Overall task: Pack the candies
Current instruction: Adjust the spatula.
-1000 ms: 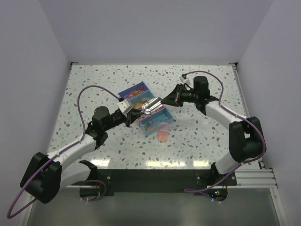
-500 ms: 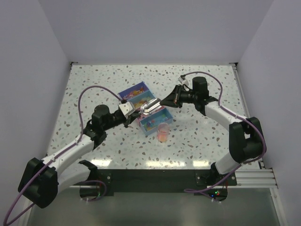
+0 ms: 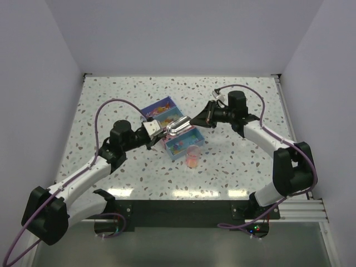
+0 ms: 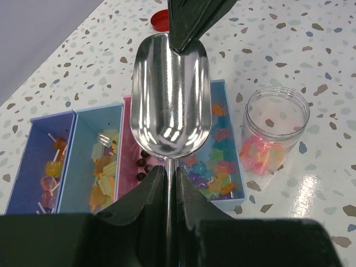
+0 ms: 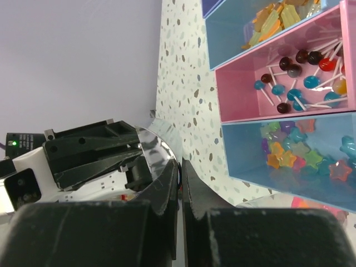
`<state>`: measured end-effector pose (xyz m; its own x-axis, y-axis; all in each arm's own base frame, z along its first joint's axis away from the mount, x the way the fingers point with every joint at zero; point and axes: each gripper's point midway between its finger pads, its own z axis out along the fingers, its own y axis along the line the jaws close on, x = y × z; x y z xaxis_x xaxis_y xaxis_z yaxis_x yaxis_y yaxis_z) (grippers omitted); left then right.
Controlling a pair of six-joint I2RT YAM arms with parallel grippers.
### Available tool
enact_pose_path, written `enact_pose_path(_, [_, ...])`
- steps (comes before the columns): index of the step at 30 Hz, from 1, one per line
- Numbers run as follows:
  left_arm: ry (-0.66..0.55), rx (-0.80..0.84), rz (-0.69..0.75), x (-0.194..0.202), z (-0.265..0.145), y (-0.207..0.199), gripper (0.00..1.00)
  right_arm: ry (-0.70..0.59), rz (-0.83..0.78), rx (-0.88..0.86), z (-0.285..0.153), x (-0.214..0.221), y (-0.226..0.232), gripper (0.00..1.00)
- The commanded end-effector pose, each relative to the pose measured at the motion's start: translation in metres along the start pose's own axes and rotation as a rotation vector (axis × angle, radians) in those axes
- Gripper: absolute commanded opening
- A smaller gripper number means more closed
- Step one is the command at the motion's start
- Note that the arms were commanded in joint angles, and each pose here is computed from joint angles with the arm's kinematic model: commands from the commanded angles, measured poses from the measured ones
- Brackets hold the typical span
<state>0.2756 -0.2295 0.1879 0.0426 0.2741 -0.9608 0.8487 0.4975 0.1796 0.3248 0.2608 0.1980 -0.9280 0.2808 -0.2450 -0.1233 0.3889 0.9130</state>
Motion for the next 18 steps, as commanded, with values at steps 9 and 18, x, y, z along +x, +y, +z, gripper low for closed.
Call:
enact_pose_path(9, [0.137, -0.191, 0.006, -0.002, -0.016, 0.046, 0.00, -0.009, -0.242, 0.180, -0.021, -0.026, 0.011, 0.54])
enact_pose_path(18, [0.392, -0.190, -0.032, 0.021, -0.039, 0.061, 0.00, 0.005, -0.466, 0.438, -0.002, -0.091, -0.022, 0.56])
